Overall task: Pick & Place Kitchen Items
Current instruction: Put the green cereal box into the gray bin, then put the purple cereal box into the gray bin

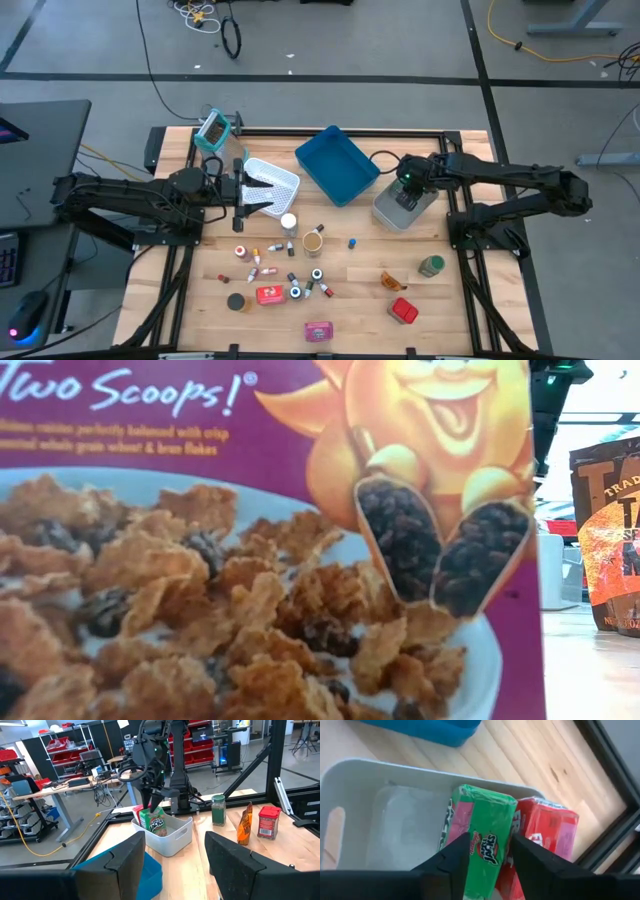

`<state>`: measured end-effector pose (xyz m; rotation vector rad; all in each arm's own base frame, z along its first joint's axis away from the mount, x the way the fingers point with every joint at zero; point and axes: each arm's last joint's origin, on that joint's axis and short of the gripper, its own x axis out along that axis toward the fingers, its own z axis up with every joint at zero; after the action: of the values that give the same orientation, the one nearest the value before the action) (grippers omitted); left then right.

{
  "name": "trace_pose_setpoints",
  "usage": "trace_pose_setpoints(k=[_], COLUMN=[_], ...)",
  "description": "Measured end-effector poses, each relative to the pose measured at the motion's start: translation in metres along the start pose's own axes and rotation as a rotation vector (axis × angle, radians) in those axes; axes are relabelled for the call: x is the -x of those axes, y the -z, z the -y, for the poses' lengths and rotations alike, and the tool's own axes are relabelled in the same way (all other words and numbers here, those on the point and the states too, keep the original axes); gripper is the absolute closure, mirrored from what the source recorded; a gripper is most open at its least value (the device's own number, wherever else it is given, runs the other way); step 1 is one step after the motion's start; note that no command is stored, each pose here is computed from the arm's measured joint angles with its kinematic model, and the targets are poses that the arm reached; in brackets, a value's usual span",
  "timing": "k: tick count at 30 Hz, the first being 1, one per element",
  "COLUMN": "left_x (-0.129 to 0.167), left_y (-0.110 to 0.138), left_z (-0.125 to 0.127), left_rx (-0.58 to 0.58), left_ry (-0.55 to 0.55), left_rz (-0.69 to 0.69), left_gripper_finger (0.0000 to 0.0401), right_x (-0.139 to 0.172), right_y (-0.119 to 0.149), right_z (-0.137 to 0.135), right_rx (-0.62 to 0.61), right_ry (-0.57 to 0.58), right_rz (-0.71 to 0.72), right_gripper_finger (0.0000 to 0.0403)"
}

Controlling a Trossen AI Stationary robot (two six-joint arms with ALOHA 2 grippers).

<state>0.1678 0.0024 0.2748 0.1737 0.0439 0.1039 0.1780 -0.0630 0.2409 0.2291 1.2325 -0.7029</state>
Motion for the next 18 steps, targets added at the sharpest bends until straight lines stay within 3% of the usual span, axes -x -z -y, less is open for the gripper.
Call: trace_pose_setpoints(k=[4, 9, 18], left_x=[0.000, 0.000, 0.000], left_y=[0.000, 0.000, 0.000], left_z=[0.000, 0.000, 0.000], left_rx=[0.000, -0.023, -0.026], left_ry=[0.000, 0.000, 0.000], left_rz=[0.000, 0.000, 0.001], left_gripper_finger=[0.0186, 0.0186, 0.0186], right_x=[0.000, 0.004, 0.050], right_y=[0.000, -0.004, -0.037], right_z=[0.000, 0.004, 0.007], right_rx=[0.082, 0.087, 0.008], right_ry=[0.006, 0.116, 0.000], right_rz=[0.002, 0.042, 0.236], right_gripper_finger=[0.0246, 0.0246, 0.0246])
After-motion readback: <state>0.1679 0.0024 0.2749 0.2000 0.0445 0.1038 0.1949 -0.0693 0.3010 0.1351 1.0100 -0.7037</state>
